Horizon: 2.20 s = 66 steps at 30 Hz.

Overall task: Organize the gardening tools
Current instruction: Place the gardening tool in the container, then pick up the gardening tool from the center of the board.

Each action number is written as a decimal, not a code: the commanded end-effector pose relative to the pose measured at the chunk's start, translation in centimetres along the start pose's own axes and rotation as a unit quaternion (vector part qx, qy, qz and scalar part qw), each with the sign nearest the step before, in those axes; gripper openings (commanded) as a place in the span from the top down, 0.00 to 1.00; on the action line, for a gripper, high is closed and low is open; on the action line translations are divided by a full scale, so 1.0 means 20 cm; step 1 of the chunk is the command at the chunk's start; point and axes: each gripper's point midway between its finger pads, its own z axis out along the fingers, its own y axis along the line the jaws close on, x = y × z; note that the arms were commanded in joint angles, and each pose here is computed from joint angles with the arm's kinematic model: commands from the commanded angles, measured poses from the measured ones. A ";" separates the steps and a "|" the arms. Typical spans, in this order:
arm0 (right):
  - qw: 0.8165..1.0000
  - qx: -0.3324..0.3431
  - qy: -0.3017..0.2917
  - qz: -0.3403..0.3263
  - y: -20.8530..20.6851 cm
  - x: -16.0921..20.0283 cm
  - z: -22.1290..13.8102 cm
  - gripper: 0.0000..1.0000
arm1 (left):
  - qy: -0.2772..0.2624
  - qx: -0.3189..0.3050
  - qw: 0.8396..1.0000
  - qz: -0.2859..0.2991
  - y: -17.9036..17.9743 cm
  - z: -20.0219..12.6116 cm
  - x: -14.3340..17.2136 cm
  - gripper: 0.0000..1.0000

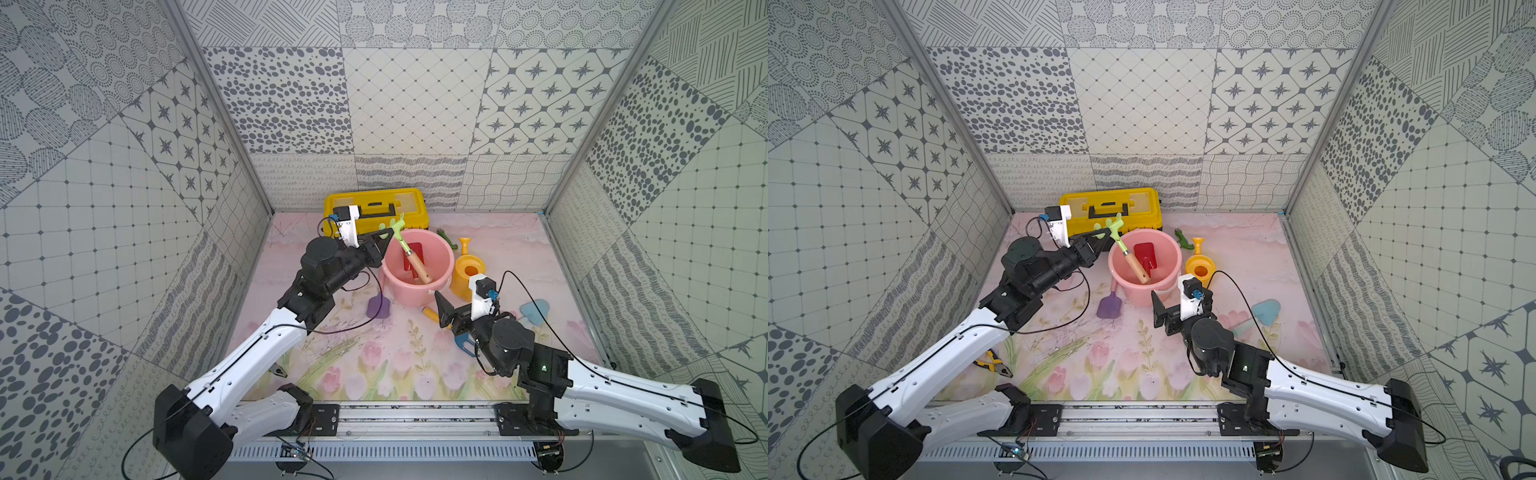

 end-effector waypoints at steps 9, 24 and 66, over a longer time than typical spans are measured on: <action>1.000 0.013 0.005 0.005 -0.05 0.02 0.00 0.03 | -0.073 -0.021 0.963 0.258 0.13 0.39 -0.04 1.00; 0.999 0.021 0.020 0.012 -0.08 0.06 0.04 0.03 | -0.058 0.040 0.945 0.318 0.25 0.53 0.31 1.00; 0.935 0.237 0.188 0.185 -0.80 0.60 0.03 0.03 | 0.049 -0.094 0.993 -0.047 0.26 -0.26 0.65 0.01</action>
